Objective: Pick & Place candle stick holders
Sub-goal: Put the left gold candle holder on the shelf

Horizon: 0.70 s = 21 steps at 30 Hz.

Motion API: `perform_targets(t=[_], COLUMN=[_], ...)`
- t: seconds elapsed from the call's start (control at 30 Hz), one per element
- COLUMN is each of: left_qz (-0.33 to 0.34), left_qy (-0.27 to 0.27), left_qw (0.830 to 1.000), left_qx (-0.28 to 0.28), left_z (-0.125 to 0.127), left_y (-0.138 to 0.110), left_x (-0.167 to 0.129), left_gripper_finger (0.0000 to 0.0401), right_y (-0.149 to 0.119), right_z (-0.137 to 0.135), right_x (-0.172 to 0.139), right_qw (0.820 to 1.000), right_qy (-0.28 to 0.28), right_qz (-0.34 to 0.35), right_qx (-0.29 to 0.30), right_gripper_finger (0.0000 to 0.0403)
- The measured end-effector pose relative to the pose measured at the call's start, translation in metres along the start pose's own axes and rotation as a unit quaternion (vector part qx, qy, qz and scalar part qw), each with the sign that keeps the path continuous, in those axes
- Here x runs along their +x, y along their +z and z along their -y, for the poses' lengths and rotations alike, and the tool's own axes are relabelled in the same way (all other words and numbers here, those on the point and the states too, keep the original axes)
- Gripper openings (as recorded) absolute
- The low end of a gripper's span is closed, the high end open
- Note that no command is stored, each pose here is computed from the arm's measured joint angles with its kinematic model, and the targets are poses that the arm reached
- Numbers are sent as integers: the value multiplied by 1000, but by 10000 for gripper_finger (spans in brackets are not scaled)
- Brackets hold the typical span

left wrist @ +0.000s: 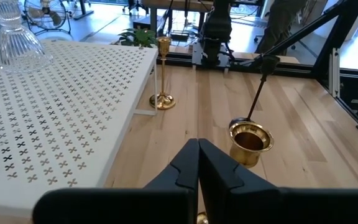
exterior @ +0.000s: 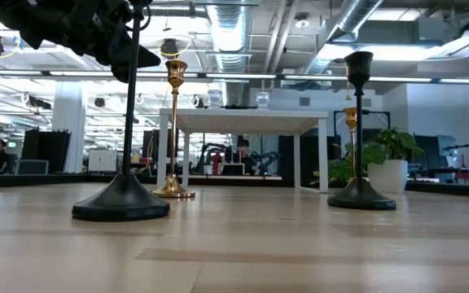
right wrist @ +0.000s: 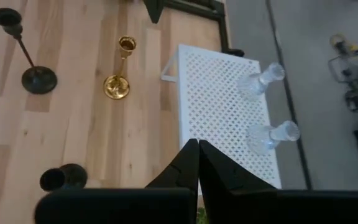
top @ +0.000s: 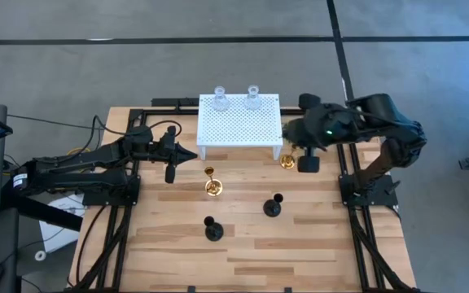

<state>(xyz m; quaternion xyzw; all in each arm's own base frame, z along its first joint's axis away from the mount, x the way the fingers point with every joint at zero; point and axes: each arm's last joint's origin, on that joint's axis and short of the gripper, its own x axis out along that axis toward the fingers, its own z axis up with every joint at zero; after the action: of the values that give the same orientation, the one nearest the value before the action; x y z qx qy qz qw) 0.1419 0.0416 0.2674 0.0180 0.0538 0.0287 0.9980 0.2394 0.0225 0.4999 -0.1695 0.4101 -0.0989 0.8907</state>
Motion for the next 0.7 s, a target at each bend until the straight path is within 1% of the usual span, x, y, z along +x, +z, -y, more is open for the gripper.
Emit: perform_targets(t=[0.07,0.17,0.23,0.33,0.47,0.7], left_qz=[0,0,0,0,0,0], left_qy=[0,0,0,0,0,0], left_qw=[1000,1000,1000,1000,1000,1000], left_qx=[0,0,0,0,0,0], left_z=[0,0,0,0,0,0], left_y=[0,0,0,0,0,0], left_x=[0,0,0,0,0,0], left_gripper_finger=[6,7,6,6,7,6], right_y=[-8,-26,-40,-62,-94,-155], right_z=[0,3,4,2,-9,-34], right_x=[-9,-18,-23,-26,-13,27], right_qw=[1000,999,997,994,988,981], right_qy=[-14,-33,-36,-21,-5,-8], right_qz=[2,9,29,77,132,169], right_qx=[0,34,55,77,81,98], right_gripper_finger=[0,0,0,0,0,0])
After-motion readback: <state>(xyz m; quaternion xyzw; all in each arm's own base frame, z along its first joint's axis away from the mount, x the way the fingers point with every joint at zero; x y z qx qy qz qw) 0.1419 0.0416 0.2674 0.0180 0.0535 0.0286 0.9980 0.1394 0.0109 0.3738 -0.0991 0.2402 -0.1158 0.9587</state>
